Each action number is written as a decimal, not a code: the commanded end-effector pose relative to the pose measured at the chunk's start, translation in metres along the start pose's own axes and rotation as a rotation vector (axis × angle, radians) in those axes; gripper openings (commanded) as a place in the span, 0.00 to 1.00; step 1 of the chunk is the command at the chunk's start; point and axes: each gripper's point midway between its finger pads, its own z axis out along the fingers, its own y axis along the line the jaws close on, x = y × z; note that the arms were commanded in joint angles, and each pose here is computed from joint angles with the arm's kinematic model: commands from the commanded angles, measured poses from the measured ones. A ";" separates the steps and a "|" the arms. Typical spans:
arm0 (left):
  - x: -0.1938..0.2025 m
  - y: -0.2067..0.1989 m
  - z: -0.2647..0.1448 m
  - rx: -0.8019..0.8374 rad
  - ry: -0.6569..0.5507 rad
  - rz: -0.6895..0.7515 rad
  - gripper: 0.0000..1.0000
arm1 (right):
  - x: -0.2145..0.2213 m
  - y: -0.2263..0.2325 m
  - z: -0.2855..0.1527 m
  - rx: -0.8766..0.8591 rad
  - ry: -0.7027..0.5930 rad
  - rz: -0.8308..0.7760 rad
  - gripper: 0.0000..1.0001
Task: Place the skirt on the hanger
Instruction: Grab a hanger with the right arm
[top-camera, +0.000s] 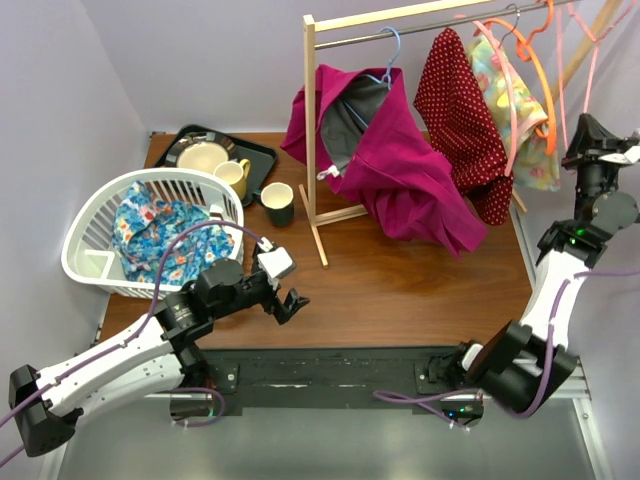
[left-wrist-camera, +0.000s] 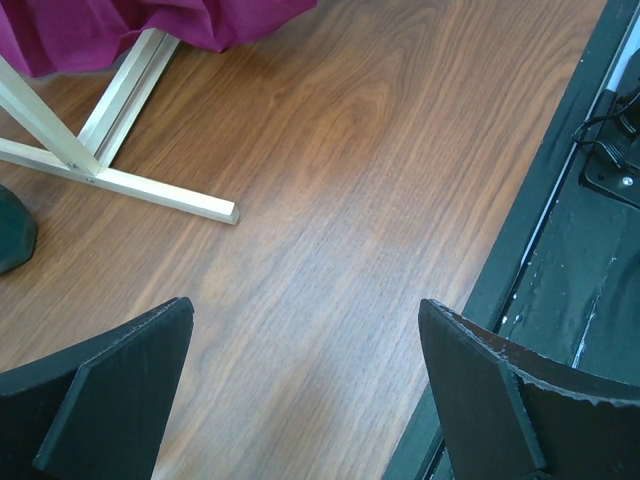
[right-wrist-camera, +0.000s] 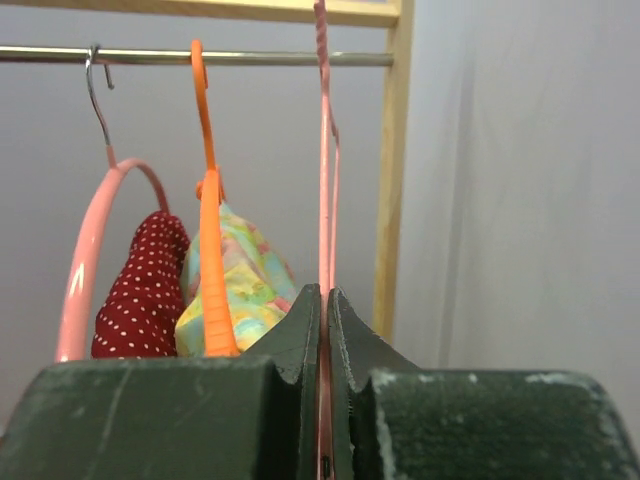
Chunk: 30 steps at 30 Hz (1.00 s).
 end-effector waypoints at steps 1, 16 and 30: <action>-0.011 0.000 0.002 0.009 -0.048 0.024 1.00 | -0.035 -0.018 -0.029 0.175 0.037 -0.184 0.00; -0.035 0.002 -0.014 -0.011 -0.151 0.032 1.00 | -0.148 0.036 -0.081 0.186 -0.005 -0.349 0.00; -0.082 0.002 -0.044 -0.018 -0.258 0.080 1.00 | -0.180 0.174 -0.105 -0.443 0.103 -0.148 0.00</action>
